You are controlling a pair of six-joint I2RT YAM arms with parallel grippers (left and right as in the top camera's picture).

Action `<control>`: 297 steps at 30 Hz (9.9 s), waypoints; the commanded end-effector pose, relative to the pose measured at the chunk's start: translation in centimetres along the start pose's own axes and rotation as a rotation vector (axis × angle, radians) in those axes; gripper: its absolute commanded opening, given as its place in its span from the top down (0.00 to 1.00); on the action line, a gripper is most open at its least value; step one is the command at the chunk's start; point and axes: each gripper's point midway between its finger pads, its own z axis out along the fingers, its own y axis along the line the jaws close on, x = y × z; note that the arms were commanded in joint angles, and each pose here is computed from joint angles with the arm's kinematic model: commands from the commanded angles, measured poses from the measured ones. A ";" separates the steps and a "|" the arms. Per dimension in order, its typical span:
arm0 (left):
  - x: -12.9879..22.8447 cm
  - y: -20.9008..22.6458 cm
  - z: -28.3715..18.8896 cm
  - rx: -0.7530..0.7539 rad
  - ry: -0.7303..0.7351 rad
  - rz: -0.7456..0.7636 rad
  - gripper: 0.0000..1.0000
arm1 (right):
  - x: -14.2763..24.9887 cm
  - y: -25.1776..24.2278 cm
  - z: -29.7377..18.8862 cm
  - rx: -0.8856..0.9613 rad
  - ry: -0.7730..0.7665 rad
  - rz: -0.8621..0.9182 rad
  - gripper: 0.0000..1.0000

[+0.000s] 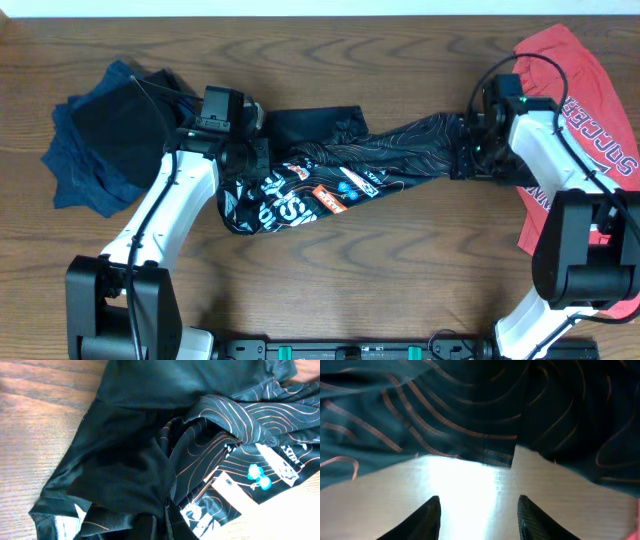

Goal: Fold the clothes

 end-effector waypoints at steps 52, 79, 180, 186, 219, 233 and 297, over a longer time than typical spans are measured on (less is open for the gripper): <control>0.4 0.4 0.2 -0.017 0.017 0.013 0.94 | 3.5 2.5 1.5 -0.144 0.077 0.199 0.99; 0.5 0.4 0.2 -0.017 0.017 0.013 0.94 | 3.9 2.5 3.9 -0.061 0.030 0.202 0.78; -4.8 -3.4 -15.7 0.340 -0.533 -0.050 0.94 | -1.9 -3.2 -14.5 -0.023 -0.392 0.296 0.99; -4.5 -3.4 -20.5 0.338 -0.670 -0.024 0.94 | -1.3 -2.7 -21.1 -0.036 -0.535 0.284 0.99; -3.4 -2.5 -30.0 0.123 -0.519 0.001 0.94 | 1.7 -5.4 -32.9 0.120 -0.812 0.311 0.99; -24.5 1.1 -22.3 0.166 -0.858 0.058 0.94 | -17.9 -4.9 -27.5 -0.115 -0.995 0.321 0.99; -5.7 -5.7 -42.5 0.090 -0.967 0.228 0.94 | 0.4 -5.2 -45.9 0.123 -1.207 0.329 0.99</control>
